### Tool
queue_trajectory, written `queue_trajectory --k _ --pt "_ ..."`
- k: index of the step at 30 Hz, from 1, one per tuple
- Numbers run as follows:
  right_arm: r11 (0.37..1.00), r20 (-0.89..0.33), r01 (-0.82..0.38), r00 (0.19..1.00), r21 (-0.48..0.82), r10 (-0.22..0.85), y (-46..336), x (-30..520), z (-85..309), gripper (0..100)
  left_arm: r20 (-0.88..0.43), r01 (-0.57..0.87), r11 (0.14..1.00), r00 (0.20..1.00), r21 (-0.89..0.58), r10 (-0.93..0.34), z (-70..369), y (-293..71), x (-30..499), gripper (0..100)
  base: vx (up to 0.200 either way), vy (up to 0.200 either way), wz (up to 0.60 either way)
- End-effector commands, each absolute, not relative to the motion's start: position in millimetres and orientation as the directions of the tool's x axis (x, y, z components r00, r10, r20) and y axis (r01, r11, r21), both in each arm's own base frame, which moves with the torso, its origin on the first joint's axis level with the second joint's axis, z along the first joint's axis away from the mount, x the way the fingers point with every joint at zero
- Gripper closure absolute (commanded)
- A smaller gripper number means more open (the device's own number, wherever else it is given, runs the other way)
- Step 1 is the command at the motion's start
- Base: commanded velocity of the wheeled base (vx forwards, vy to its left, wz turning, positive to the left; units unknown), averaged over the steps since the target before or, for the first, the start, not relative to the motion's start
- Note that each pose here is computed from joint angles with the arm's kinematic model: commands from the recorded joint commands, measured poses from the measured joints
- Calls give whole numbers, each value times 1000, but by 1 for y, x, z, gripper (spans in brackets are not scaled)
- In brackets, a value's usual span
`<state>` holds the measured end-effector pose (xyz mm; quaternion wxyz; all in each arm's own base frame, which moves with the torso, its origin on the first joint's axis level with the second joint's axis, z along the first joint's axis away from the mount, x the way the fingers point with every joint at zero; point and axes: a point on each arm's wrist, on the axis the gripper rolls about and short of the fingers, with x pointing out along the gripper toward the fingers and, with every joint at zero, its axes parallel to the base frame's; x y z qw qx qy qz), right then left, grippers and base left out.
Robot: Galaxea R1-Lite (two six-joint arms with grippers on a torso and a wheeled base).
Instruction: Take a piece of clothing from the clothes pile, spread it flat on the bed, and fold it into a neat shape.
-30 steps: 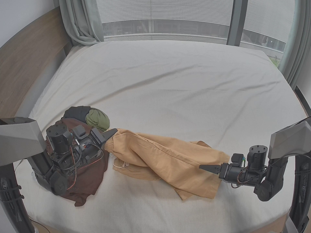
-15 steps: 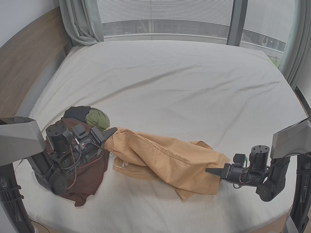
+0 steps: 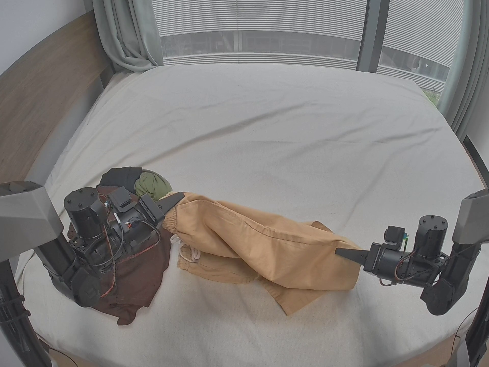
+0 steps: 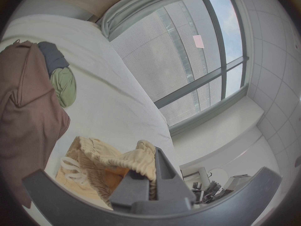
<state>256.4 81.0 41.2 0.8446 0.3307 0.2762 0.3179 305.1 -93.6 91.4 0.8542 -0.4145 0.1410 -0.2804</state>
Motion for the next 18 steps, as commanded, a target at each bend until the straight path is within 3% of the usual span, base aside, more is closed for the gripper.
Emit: queue_trajectory --k 1,18 --pt "565 -190 -413 662 715 725 81 253 62 100 7 396 509 794 -764 -608 98 -93 300 100 0 0 0" --pt "558 -73 -482 709 676 701 70 261 93 100 42 454 486 761 -747 -647 116 -90 290 100 0 0 0"
